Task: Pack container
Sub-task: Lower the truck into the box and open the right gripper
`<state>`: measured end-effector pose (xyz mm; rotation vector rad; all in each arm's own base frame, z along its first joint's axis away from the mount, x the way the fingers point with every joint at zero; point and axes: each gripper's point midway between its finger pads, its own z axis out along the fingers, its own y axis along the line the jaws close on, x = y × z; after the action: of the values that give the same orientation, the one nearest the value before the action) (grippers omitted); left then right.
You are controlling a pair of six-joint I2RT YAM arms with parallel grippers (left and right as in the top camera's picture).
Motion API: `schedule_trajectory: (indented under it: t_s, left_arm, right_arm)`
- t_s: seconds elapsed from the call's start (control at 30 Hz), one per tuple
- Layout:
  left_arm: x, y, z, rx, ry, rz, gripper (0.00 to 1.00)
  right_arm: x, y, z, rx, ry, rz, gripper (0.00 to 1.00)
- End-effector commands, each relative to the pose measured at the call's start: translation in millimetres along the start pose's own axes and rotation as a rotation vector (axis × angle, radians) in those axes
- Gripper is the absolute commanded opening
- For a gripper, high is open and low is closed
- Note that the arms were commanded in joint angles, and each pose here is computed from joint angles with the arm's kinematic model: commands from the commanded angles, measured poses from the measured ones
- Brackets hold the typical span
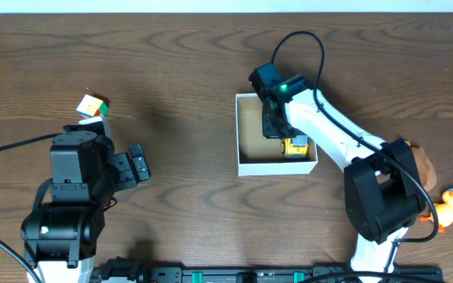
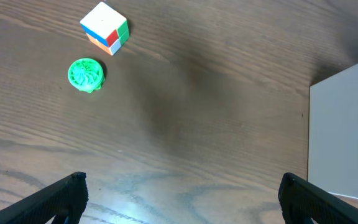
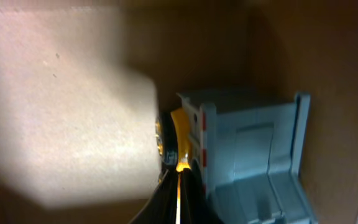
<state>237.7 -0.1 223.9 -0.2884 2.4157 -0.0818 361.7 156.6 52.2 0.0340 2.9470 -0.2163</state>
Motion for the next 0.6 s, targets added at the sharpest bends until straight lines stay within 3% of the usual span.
schedule_trajectory:
  t_s: [0.0,0.27,0.3,0.37,0.57]
  left_arm:
    - [-5.4,0.3,-4.4,-0.002,-0.017,-0.005,0.98]
    - [-5.4,0.4,-4.4,-0.002,-0.017,-0.005,0.98]
    - [-5.4,0.3,-4.4,-0.002,-0.017,-0.005,0.98]
    - [-5.3,0.3,-4.4,-0.002,-0.016,-0.005,0.98]
    - [-5.4,0.4,-4.4,-0.002,-0.017,-0.005,0.98]
  right_arm:
    - [-0.4,14.6,-2.1,-0.064,-0.005,-0.12,0.09]
    - [-19.6,32.3,-47.3,-0.162,-0.114,-0.194,0.12]
    - [-23.9,31.2,-56.3,-0.172,-0.137,-0.186,0.18]
    - [-34.9,23.4,-78.4,-0.195,-0.197,-0.158,0.43]
    - [-53.9,-36.5,-126.8,-0.205,-0.304,-0.014,0.72]
